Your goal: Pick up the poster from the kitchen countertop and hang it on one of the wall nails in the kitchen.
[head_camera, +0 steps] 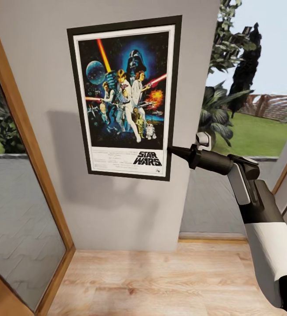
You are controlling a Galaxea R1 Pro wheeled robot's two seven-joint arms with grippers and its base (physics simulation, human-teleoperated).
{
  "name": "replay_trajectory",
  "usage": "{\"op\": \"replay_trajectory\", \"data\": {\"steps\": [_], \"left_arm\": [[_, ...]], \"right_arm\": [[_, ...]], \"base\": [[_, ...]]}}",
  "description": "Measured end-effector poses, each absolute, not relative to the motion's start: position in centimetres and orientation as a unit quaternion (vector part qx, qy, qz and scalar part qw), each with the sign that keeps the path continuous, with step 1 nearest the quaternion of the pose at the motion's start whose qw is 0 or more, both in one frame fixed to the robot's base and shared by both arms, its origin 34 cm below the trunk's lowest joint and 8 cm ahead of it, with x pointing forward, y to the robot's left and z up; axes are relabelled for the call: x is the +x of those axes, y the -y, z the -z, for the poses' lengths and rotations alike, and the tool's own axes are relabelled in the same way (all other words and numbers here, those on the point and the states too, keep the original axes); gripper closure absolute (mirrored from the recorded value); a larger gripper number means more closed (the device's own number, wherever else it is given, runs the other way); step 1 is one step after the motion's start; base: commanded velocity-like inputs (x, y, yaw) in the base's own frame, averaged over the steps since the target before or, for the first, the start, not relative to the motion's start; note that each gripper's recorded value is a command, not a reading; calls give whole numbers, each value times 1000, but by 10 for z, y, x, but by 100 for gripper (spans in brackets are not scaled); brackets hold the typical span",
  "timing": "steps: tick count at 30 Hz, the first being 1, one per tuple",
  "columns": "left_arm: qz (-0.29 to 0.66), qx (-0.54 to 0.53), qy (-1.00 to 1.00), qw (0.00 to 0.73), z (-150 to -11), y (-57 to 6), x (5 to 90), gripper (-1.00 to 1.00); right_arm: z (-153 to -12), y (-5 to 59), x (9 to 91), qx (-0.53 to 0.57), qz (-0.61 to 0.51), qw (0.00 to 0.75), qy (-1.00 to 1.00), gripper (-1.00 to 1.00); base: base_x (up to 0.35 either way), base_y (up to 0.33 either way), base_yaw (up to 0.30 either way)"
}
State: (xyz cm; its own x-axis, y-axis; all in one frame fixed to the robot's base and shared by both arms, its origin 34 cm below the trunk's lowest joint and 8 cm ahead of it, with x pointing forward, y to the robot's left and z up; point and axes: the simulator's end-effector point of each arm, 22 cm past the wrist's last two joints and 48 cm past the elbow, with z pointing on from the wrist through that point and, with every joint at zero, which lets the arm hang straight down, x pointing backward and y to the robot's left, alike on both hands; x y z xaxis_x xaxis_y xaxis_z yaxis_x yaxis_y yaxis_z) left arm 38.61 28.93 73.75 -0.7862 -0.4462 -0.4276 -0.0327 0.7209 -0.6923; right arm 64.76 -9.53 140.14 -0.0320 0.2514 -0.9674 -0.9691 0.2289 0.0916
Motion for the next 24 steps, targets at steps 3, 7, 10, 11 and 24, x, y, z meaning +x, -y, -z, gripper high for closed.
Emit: {"op": "replay_trajectory", "data": {"steps": [3,7,10,11,24], "left_arm": [[348,-136,-879,297,-737,-289,386,-100],[348,-136,-879,297,-737,-289,386,-100],[348,-136,-879,297,-737,-289,386,-100],[348,-136,-879,297,-737,-289,386,-100],[347,-136,-879,297,-738,-290,386,-100]], "right_arm": [[-1401,95,648,-355,-510,599,-506,100],[-1401,95,648,-354,-510,598,-506,100],[-1401,95,648,-355,-509,598,-507,100],[-1401,95,648,-355,-509,598,-507,100],[-1401,95,648,-355,-509,598,-507,100]], "base": [[134,0,0],[49,0,0],[15,0,0],[8,0,0],[39,20,0]]}}
